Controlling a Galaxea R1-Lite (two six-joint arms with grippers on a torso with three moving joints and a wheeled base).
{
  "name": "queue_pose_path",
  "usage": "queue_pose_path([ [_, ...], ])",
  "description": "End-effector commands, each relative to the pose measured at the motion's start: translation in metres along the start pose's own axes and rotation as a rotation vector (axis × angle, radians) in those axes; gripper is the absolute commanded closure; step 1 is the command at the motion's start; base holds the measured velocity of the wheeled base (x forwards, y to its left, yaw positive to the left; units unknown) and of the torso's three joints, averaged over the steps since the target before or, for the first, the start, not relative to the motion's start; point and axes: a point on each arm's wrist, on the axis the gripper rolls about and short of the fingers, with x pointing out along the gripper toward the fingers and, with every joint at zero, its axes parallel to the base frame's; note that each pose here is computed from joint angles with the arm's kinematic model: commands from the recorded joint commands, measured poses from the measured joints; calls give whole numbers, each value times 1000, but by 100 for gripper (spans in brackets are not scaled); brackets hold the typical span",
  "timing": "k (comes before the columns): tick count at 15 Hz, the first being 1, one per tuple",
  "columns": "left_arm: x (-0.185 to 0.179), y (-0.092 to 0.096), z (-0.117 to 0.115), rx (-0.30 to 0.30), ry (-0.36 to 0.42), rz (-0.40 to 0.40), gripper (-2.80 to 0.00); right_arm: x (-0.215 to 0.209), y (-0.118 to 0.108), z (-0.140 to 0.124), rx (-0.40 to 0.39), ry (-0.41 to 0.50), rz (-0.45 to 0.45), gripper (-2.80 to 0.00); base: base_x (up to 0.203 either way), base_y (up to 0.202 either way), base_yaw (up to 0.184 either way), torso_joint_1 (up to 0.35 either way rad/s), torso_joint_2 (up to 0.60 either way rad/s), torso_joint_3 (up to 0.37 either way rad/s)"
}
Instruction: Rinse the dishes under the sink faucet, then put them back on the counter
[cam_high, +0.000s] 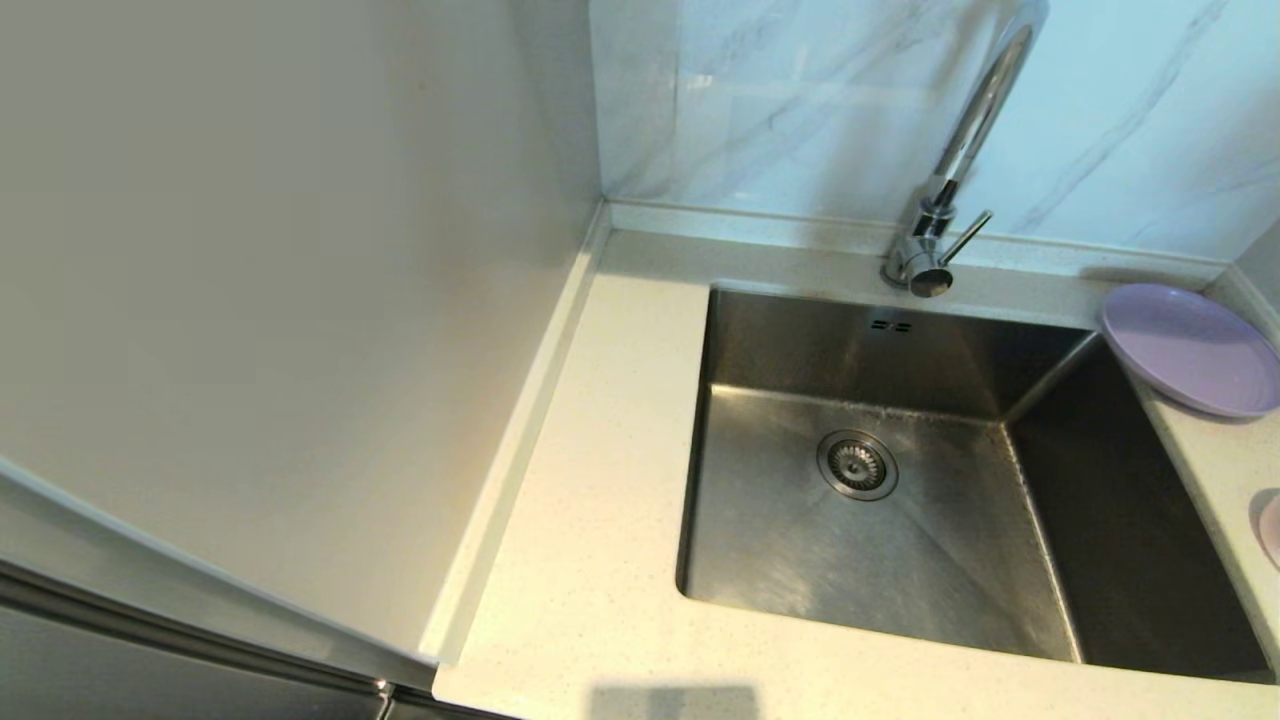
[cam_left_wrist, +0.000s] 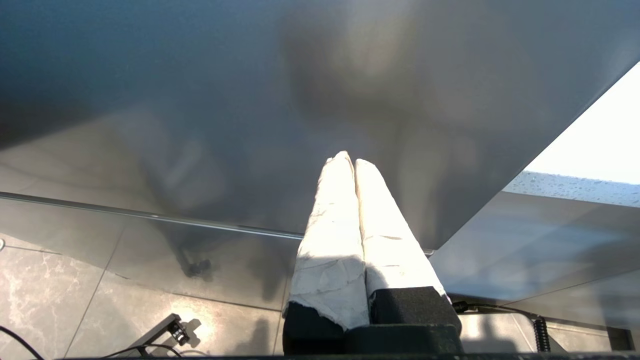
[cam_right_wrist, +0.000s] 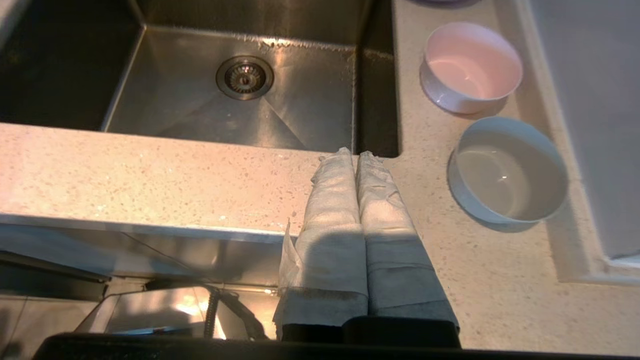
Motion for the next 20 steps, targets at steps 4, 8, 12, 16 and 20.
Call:
queue_pose_path([
  [4, 0, 0, 0, 0, 1, 0, 0, 45, 7, -38, -21, 60, 2, 0, 0, 0, 0, 0, 0, 0],
  [8, 0, 0, 0, 0, 1, 0, 0, 70, 11, -64, -92, 3, -17, 0, 0, 0, 0, 0, 0, 0],
  [12, 0, 0, 0, 0, 1, 0, 0, 75, 11, -68, -96, -20, -15, 0, 0, 0, 0, 0, 0, 0],
  [16, 0, 0, 0, 0, 1, 0, 0, 77, 14, -69, -117, -60, 63, 0, 0, 0, 0, 0, 0, 0],
  [20, 0, 0, 0, 0, 1, 0, 0, 81, 16, -72, -150, -112, 138, 0, 0, 0, 0, 0, 0, 0],
])
